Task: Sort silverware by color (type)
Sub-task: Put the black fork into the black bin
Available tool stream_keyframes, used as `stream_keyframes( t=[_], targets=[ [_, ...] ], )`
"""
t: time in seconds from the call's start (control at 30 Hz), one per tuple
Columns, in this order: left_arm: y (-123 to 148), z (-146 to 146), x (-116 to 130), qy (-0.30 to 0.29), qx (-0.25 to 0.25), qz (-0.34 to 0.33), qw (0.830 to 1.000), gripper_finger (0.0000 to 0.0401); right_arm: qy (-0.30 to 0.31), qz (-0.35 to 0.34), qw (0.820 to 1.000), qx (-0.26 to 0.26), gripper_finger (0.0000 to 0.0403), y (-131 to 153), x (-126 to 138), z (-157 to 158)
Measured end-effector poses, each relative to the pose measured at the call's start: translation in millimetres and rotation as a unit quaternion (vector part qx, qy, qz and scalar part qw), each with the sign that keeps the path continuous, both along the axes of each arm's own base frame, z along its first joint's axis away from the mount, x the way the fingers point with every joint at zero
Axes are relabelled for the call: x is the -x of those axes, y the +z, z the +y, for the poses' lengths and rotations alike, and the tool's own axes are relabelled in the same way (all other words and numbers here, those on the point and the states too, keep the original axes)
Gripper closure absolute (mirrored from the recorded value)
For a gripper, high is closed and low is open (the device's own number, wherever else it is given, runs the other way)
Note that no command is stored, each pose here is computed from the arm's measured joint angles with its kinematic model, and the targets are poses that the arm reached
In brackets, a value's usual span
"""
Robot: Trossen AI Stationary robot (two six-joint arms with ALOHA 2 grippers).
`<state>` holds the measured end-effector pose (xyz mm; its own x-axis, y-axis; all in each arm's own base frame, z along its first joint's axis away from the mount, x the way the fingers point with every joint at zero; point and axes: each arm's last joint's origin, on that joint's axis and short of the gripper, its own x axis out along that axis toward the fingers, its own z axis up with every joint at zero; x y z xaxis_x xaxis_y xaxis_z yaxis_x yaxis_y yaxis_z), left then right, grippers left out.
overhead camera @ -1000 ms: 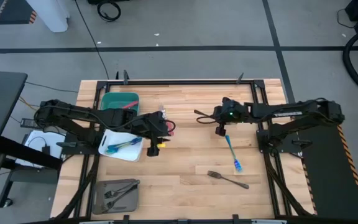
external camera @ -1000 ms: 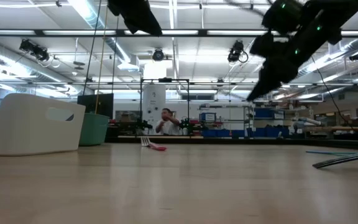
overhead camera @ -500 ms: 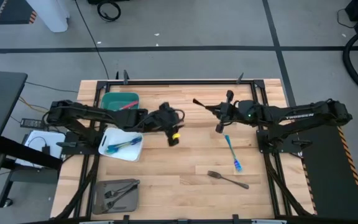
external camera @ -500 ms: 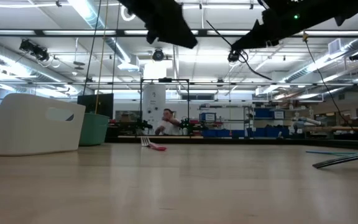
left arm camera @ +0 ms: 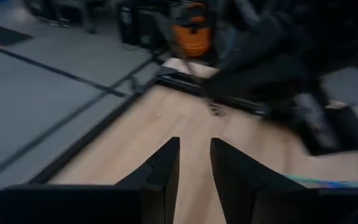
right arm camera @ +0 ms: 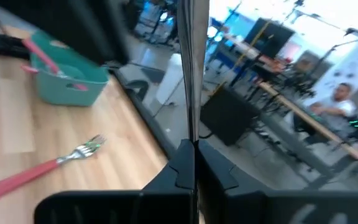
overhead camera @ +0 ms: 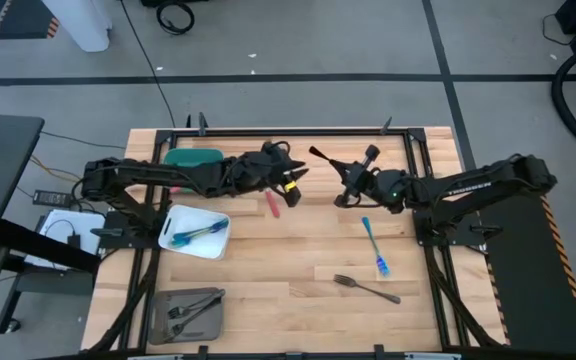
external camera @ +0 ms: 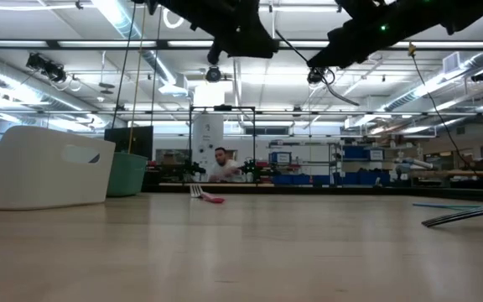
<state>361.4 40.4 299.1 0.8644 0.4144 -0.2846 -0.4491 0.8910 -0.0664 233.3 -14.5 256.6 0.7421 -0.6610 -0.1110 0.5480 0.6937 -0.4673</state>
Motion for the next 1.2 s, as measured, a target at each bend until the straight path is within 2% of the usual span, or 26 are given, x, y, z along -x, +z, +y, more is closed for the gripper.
stream_keyframes(
  t=[0.1,0.33,0.67,1.2],
  targets=[
    [1.6,0.2,-1.0,-0.021,0.017,-0.015,1.000,0.0301,-0.005,-0.023,1.000,0.014,0.0396,4.2,-3.4,3.8],
    [10.0,0.3,-3.1,-0.019,0.024,-0.065,0.997,0.0301,0.017,-0.065,0.998,0.017,0.0396,12.3,-4.3,13.0],
    [20.0,-0.7,-4.6,-0.021,0.030,-0.122,0.992,0.0301,0.016,-0.072,0.997,0.035,0.0396,10.7,-10.9,15.2],
    [25.6,7.0,-4.0,-0.005,0.024,-0.151,0.988,0.0301,0.027,-0.071,0.996,0.048,0.0396,9.7,-14.5,16.0]
  ],
)
